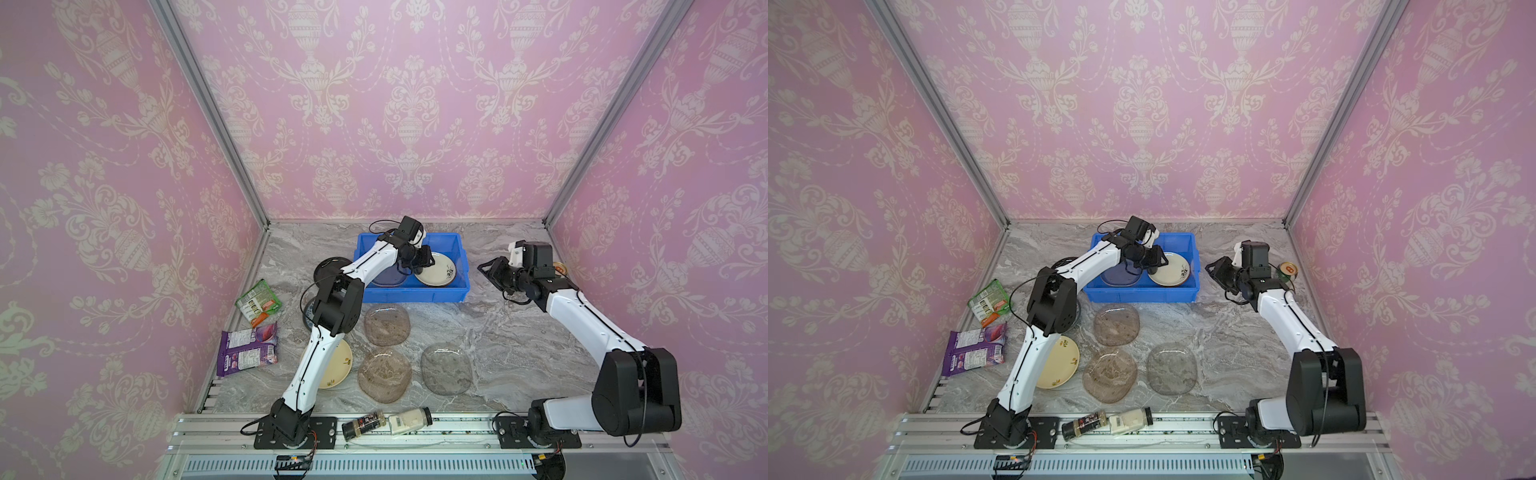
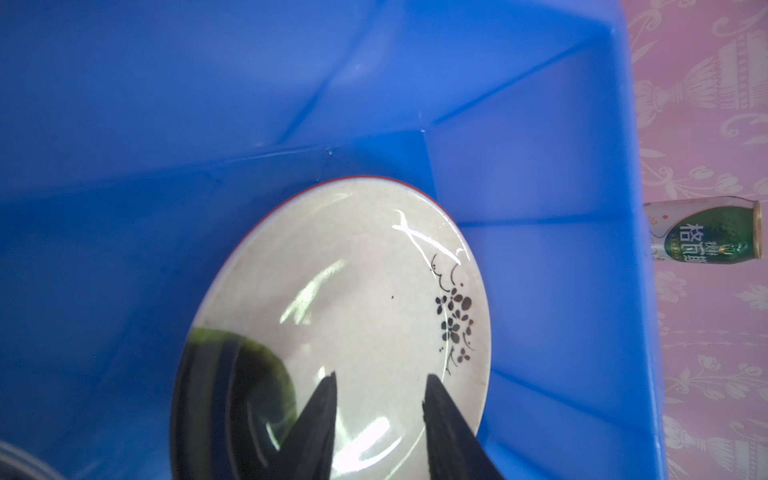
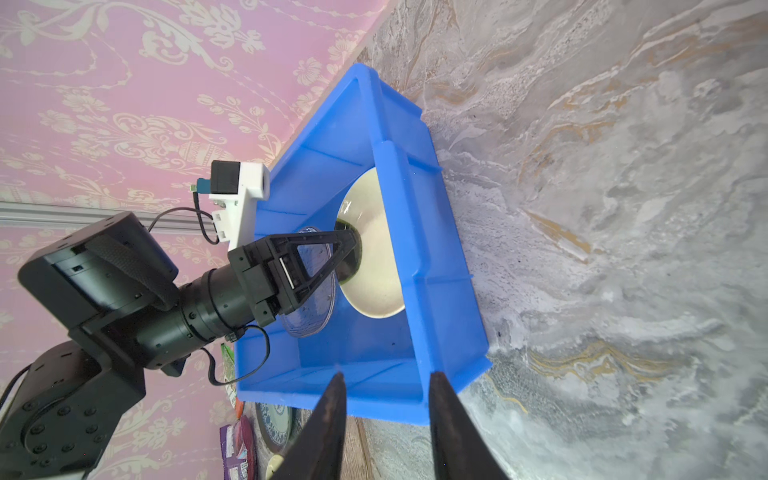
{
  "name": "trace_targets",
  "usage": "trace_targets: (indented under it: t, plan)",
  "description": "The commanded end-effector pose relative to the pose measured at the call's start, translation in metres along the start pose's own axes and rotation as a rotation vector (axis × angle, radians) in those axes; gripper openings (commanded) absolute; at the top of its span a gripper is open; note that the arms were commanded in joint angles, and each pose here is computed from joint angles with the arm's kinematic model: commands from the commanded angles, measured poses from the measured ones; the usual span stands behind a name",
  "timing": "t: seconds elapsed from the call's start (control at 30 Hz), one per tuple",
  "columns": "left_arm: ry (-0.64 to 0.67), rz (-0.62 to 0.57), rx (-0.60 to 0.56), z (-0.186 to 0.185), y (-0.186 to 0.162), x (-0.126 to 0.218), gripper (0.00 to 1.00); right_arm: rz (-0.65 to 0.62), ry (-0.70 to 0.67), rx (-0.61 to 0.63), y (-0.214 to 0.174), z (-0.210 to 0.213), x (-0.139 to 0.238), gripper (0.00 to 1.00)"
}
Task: Place the plates into the plastic bin on the countertop
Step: 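Lower the cream plate into the bin with the left gripper while the right withdraws, then reach the right gripper to the clear glass plate and pinch its rim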
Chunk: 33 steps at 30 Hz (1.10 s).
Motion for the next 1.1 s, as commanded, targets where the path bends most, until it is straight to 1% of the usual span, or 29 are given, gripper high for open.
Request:
trace_targets:
  t: [0.0, 0.07, 0.13, 0.27, 0.33, 0.37, 0.43, 0.57, 0.7, 0.73, 0.9, 1.07]
  plan:
    - [-0.091, -0.112, -0.106, -0.051, 0.014, 0.064, 0.41, 0.076, -0.019, 0.072, -0.026, -0.004, 0.022, 0.32]
    - [-0.11, -0.137, -0.133, -0.063, 0.014, 0.085, 0.41, 0.128, -0.035, 0.092, -0.041, -0.004, 0.031, 0.3]
    - [-0.129, -0.145, -0.161, -0.073, 0.009, 0.105, 0.42, 0.203, -0.075, 0.146, -0.058, -0.004, 0.04, 0.3]
    - [-0.142, -0.155, -0.228, -0.086, -0.016, 0.14, 0.43, 0.333, -0.13, 0.202, -0.096, -0.001, 0.047, 0.29]
    - [-0.14, -0.171, -0.224, -0.084, -0.031, 0.152, 0.43, 0.383, -0.133, 0.211, -0.113, 0.0, 0.047, 0.3]
    - [-0.14, -0.172, -0.202, -0.079, -0.039, 0.156, 0.43, 0.405, -0.14, 0.217, -0.123, -0.001, 0.046, 0.29]
    - [-0.159, -0.181, -0.17, -0.072, -0.052, 0.162, 0.44, 0.437, -0.158, 0.255, -0.14, -0.002, 0.044, 0.26]
    - [-0.178, -0.169, -0.122, -0.057, -0.076, 0.168, 0.43, 0.518, -0.208, 0.304, -0.164, -0.005, 0.043, 0.25]
    - [-0.195, -0.142, -0.1, -0.053, -0.088, 0.168, 0.42, 0.57, -0.245, 0.363, -0.181, -0.006, 0.044, 0.25]
    - [-0.199, -0.132, -0.095, -0.053, -0.09, 0.167, 0.42, 0.578, -0.261, 0.343, -0.184, -0.007, 0.044, 0.25]
    - [-0.205, -0.114, -0.071, -0.046, -0.098, 0.163, 0.42, 0.628, -0.314, 0.351, -0.2, -0.01, 0.037, 0.26]
    - [-0.192, -0.11, -0.065, -0.04, -0.101, 0.157, 0.41, 0.641, -0.36, 0.342, -0.206, -0.014, 0.035, 0.25]
Point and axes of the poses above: each gripper's point midway between its finger pads, its own x axis back along the fingers, its own z axis along the line the jaws close on, y = z × x, the point moved 9 cm from there along x, back along the fingers, and after that the axes turned 10 degrees about x, right-handed, at the moved point
